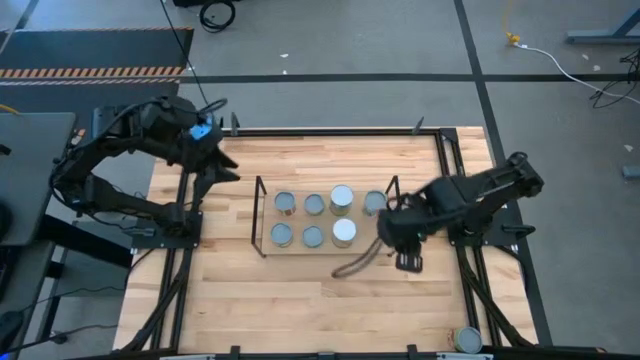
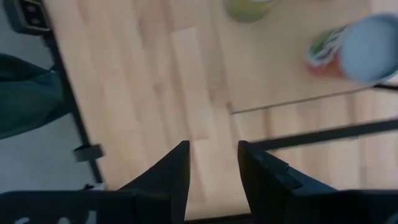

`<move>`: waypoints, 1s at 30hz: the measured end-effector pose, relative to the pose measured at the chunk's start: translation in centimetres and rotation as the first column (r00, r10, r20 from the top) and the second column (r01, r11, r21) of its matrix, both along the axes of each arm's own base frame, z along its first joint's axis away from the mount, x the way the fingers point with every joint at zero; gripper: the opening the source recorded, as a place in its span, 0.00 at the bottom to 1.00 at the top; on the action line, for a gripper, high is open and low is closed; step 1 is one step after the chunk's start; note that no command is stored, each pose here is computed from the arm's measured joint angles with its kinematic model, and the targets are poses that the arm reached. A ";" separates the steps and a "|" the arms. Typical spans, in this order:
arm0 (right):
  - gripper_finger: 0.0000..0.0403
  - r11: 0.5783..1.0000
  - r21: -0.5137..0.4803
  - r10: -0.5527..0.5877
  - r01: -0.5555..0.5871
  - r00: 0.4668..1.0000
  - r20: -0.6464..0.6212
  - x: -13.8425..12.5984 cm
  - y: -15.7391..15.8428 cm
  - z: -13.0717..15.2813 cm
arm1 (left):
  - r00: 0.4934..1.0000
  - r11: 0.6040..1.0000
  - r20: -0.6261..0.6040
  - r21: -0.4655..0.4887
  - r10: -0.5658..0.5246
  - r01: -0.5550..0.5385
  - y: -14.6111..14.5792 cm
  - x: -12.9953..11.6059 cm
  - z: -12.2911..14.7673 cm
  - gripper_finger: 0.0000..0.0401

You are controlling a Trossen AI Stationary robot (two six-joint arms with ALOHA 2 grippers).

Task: Pick and place cans onto a shelf
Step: Put the canned green on the shelf

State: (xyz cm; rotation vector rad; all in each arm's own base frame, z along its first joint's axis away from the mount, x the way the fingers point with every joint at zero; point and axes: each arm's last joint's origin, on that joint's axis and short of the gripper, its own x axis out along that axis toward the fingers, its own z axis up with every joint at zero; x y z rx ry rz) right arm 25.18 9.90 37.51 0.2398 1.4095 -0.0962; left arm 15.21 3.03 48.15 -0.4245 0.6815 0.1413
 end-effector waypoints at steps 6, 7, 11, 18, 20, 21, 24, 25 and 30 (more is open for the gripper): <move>0.39 0.996 0.060 -0.071 0.071 0.997 0.001 -2.5 3.2 0.8 | 0.990 0.999 -0.138 -0.042 0.007 -0.013 -0.2 -0.9 -1.0 0.47; 0.40 0.995 0.067 -0.068 0.068 0.998 0.001 -3.0 3.7 0.9 | 0.989 0.999 -0.149 -0.041 0.003 -0.009 -0.2 -1.0 -1.0 0.47; 0.46 0.997 0.073 0.008 -0.008 1.000 -0.005 -4.5 6.0 0.9 | 0.987 0.998 -0.150 0.021 -0.056 0.060 -0.2 -1.0 -1.1 0.47; 0.55 0.997 0.059 0.055 -0.052 0.997 -0.059 -6.3 8.4 -0.3 | 0.987 0.992 -0.128 0.068 -0.093 0.102 -0.2 -0.9 -0.9 0.47; 0.57 0.996 0.062 0.061 -0.057 0.995 -0.078 -6.6 8.7 -0.6 | 0.990 0.992 -0.111 0.074 -0.093 0.101 -0.2 -0.7 -0.8 0.47; 0.57 0.996 0.061 0.068 -0.063 0.995 -0.080 -6.8 8.9 -0.7 | 0.990 0.992 -0.105 0.076 -0.092 0.101 -0.2 -0.7 -0.8 0.47; 0.57 0.995 0.052 0.091 -0.087 0.992 -0.090 -7.2 9.4 -1.2 | 0.993 0.991 -0.078 0.086 -0.092 0.098 -0.1 -0.5 -0.6 0.47; 0.57 0.993 0.052 0.108 -0.104 0.990 -0.089 -7.4 9.7 -1.5 | 0.993 0.991 -0.068 0.089 -0.092 0.098 -0.1 -0.4 -0.5 0.47; 0.57 0.986 0.039 0.166 -0.163 0.981 -0.102 -8.6 11.5 -4.0 | 0.996 0.989 0.006 0.114 -0.091 0.090 0.0 0.1 0.1 0.47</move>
